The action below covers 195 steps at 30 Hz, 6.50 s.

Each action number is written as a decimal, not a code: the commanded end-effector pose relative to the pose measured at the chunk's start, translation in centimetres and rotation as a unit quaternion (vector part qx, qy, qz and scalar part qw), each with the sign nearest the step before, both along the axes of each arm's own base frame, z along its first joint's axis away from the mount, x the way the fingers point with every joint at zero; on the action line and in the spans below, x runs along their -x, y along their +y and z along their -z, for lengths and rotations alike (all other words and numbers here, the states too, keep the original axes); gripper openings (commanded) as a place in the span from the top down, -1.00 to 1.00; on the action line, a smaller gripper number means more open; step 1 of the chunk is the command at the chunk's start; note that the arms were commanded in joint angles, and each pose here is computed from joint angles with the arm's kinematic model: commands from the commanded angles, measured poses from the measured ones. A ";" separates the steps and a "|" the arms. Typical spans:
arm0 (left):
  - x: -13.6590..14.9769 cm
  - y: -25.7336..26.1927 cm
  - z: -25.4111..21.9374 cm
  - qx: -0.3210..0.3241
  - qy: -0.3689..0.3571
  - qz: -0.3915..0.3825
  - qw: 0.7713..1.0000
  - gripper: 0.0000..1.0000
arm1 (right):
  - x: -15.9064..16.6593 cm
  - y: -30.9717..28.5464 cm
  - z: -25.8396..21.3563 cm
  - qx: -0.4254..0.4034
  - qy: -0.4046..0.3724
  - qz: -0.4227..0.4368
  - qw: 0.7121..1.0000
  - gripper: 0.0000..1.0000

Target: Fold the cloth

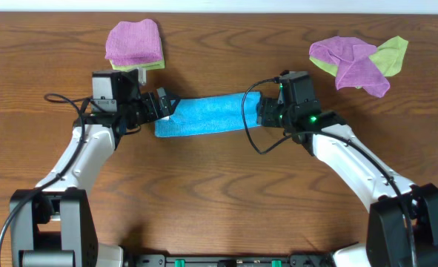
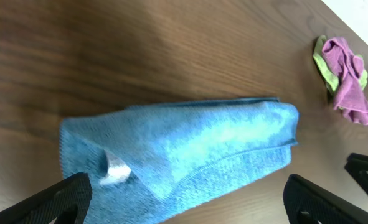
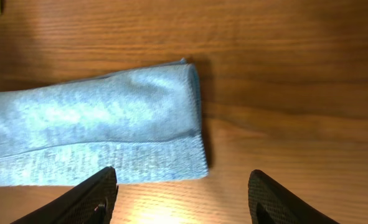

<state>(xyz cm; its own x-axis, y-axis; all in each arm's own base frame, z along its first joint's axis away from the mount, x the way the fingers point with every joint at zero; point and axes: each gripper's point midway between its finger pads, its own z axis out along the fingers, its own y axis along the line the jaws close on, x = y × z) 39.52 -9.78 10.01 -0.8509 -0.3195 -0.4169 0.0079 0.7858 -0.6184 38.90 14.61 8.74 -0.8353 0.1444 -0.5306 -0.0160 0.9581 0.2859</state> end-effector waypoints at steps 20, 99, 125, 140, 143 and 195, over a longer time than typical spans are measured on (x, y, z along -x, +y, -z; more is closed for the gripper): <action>0.1 -2.8 2.5 0.013 0.058 -0.019 0.998 -0.88 | 0.8 0.8 -0.2 -0.031 0.019 0.000 0.999 -0.36; 1.0 -6.4 6.6 -0.066 0.094 -0.082 0.990 0.88 | 0.8 0.8 -0.2 -0.030 0.019 0.000 0.999 -0.30; 0.4 -3.3 6.5 -0.146 0.065 -0.101 0.982 -0.13 | 0.9 0.8 -0.2 -0.025 0.019 -0.006 0.999 -0.29; -0.6 -3.7 5.9 -0.109 0.058 -0.137 0.983 -0.11 | 1.1 0.7 -0.1 -0.022 0.022 -0.009 0.999 -0.28; -0.4 -4.2 5.9 -0.089 0.071 -0.144 0.983 -0.11 | 1.1 0.7 -0.1 -0.022 0.022 -0.009 0.999 -0.27; 2.3 -3.1 0.8 -0.258 0.081 0.014 0.963 0.48 | 2.1 1.0 0.5 -0.022 0.042 -0.030 0.998 -0.25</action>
